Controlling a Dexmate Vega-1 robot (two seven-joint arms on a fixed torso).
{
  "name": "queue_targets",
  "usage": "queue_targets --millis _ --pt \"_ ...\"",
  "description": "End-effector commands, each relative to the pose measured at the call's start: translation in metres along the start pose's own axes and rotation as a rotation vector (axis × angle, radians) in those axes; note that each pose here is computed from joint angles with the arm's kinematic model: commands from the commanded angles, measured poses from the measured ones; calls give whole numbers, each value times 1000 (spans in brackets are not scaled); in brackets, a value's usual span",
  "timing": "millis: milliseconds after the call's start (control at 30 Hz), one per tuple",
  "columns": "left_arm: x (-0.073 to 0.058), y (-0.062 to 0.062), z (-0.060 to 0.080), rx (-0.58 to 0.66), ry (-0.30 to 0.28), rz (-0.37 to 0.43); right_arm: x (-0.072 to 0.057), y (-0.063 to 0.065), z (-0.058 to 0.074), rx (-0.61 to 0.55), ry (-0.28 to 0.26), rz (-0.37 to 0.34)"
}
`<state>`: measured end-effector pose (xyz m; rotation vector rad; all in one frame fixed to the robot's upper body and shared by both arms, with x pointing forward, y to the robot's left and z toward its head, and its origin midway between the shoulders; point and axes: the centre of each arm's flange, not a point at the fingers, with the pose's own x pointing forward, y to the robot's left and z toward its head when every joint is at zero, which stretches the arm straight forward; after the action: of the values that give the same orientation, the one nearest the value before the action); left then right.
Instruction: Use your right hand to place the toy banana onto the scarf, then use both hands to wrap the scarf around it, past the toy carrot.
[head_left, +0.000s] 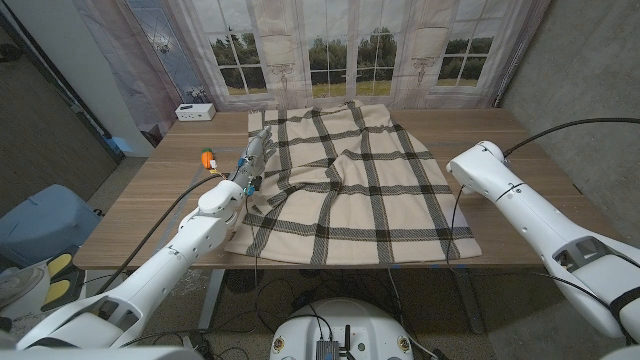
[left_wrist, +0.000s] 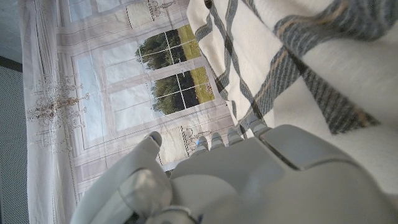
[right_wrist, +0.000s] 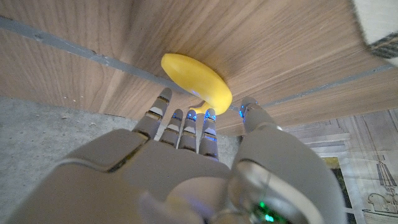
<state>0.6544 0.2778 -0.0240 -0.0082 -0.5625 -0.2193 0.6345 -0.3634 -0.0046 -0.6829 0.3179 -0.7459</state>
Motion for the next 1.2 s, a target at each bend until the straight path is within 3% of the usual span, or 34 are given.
queue_targets --millis 33,467,833,1067,1200 --pt "-1 -1 1 2 2 4 4 6 3 -65 56 11" --pt "-4 0 1 0 2 7 10 15 3 -104 66 30" --pt "-7 2 0 -2 2 11 13 26 2 -171 78 -14" --pt "-8 2 0 0 3 10 13 30 0 -173 50 -37" --pt "-8 3 1 2 3 7 9 33 -1 -170 9 -98"
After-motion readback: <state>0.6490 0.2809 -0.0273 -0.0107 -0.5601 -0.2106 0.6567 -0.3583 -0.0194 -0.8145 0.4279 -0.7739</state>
